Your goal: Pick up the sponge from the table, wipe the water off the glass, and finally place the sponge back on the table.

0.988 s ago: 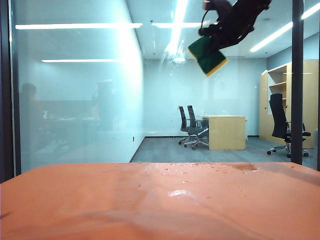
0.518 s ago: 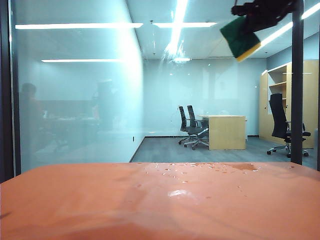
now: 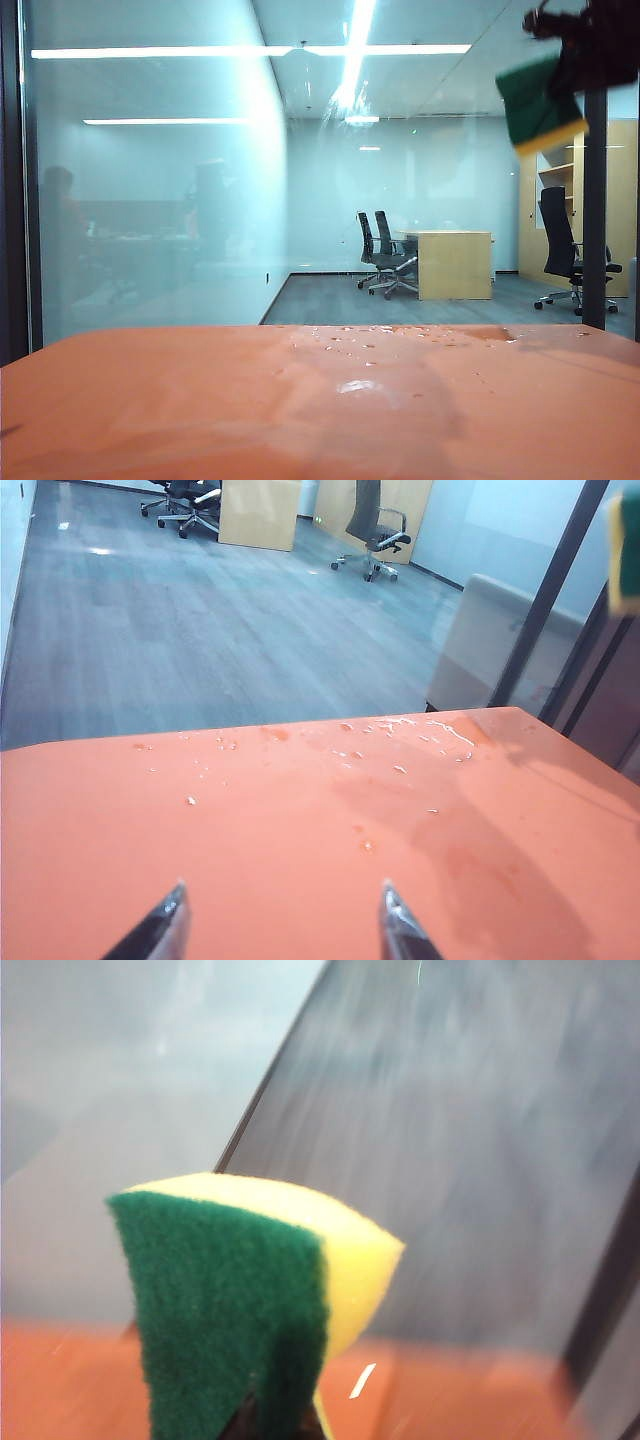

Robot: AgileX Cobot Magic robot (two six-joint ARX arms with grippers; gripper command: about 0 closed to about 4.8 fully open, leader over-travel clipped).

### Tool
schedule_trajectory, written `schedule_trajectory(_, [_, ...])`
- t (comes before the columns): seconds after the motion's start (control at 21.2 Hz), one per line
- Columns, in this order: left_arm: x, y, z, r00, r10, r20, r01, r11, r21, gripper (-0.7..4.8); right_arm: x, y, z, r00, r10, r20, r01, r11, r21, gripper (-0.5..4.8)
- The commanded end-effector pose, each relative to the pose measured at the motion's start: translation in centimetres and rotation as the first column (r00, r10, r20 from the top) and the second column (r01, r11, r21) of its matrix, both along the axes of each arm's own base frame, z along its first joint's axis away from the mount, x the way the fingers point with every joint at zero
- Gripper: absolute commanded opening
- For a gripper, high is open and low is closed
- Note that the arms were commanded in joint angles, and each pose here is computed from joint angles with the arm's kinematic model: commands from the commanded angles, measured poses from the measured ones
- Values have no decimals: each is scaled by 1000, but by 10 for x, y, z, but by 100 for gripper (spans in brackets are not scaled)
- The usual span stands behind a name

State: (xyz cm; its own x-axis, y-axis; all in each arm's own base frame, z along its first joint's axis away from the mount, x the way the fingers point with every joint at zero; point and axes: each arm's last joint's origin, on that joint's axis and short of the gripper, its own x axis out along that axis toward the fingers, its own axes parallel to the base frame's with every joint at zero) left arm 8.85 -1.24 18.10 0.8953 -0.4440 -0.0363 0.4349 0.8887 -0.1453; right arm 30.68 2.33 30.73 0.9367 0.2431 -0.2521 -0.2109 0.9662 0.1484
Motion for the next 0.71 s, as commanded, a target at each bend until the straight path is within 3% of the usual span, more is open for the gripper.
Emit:
schedule_trajectory(0.05, [0, 0, 2, 1000, -7, 15, 7, 1000, 3, 243, -7, 4, -26, 992, 87, -88, -77, 991, 114, -4])
schedule_trajectory(0.42, [0, 0, 2, 1000, -7, 14, 7, 1000, 3, 242, -36, 12, -101, 952, 168, -257, -99, 960, 264, -4])
schedule_trajectory(0.71, [0, 0, 2, 1000, -8, 14, 8, 1000, 3, 242, -47, 21, -127, 894, 285, -347, -148, 916, 372, -4])
